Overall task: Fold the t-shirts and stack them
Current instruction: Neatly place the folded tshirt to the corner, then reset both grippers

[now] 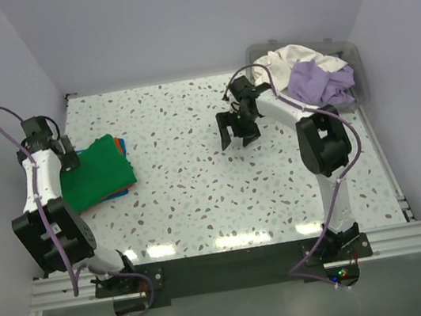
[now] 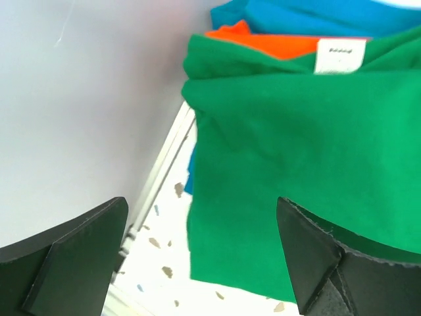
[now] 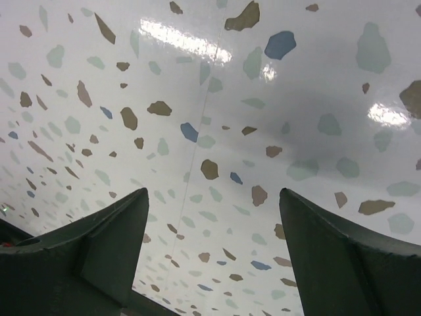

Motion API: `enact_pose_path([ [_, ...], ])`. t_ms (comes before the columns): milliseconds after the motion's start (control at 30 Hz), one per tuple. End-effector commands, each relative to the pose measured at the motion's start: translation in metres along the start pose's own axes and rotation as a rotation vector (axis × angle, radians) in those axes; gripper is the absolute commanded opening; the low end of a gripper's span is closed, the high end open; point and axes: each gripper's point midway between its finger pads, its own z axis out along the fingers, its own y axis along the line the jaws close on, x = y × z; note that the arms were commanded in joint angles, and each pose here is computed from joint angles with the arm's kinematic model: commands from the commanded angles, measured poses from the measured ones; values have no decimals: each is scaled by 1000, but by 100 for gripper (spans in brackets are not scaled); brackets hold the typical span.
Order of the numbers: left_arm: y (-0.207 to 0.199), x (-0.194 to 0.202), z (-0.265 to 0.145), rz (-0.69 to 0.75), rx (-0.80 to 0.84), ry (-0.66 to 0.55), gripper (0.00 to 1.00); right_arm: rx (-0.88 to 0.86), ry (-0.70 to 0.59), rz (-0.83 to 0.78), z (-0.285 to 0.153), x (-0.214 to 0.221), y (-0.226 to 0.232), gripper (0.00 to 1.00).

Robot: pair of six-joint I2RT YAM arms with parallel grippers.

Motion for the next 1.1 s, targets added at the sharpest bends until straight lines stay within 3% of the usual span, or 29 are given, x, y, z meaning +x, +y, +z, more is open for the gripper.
enact_pose_path([
  [0, -12, -26, -17, -120, 87, -82, 100, -8, -100, -34, -40, -8, 12, 84],
  [167, -72, -50, -51, -199, 334, -264, 100, 24, -167, -27, -50, -4, 6, 84],
  [400, -191, -45, -100, -87, 530, -362, 100, 72, -293, 9, -68, -7, -2, 84],
  [600, -253, -37, -159, -17, 680, -500, 100, 108, -395, 38, -85, -8, -8, 84],
  [800, -274, -20, -195, -23, 792, -590, 100, 149, -465, 65, -98, -2, -18, 84],
  [1067, -283, 10, -194, 17, 886, -610, 100, 207, -543, 120, -110, 11, -33, 84],
])
